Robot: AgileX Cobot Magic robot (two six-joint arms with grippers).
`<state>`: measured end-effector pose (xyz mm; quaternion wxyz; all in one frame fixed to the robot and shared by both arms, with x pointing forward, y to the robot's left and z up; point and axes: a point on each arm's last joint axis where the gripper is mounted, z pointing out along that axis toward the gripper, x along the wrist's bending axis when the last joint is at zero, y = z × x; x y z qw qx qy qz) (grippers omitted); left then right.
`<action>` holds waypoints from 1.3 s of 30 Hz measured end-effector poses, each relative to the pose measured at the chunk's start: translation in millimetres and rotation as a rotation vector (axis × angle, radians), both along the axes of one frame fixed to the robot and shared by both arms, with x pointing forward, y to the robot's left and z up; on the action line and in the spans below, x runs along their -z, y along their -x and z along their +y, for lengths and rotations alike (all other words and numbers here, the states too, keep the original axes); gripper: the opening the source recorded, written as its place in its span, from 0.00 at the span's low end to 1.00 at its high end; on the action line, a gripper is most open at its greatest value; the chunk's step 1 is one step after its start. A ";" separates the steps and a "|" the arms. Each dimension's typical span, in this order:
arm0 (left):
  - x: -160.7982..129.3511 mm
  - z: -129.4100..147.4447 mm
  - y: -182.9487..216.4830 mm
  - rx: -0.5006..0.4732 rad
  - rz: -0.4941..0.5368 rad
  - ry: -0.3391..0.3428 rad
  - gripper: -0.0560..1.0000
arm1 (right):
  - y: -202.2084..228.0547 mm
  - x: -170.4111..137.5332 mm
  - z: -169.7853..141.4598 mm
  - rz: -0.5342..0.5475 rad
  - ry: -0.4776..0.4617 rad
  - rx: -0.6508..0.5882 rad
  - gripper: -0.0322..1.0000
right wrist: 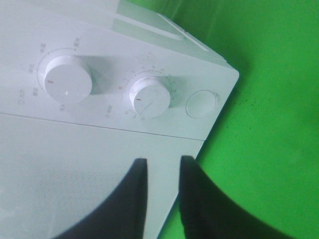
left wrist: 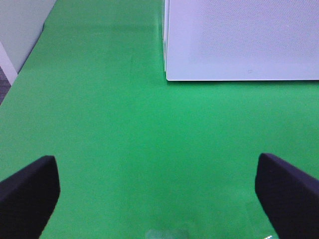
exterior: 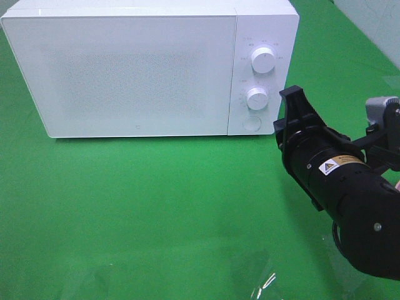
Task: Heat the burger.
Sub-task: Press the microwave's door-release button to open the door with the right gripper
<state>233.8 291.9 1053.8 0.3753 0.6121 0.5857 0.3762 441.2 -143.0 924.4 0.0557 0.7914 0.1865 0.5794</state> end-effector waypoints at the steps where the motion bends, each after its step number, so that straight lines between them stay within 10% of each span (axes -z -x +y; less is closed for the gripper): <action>1: 0.0 0.0 0.0 0.000 0.000 0.000 0.99 | 0.0 0.0 0.0 0.006 -0.042 0.015 0.18; 6: 0.0 0.0 0.0 0.000 0.000 0.000 0.99 | 1.2 3.0 0.9 0.060 -0.173 0.052 0.04; 39: 0.0 0.0 0.0 0.000 0.000 0.000 0.99 | -56.8 49.3 -3.3 0.154 -0.283 0.115 0.04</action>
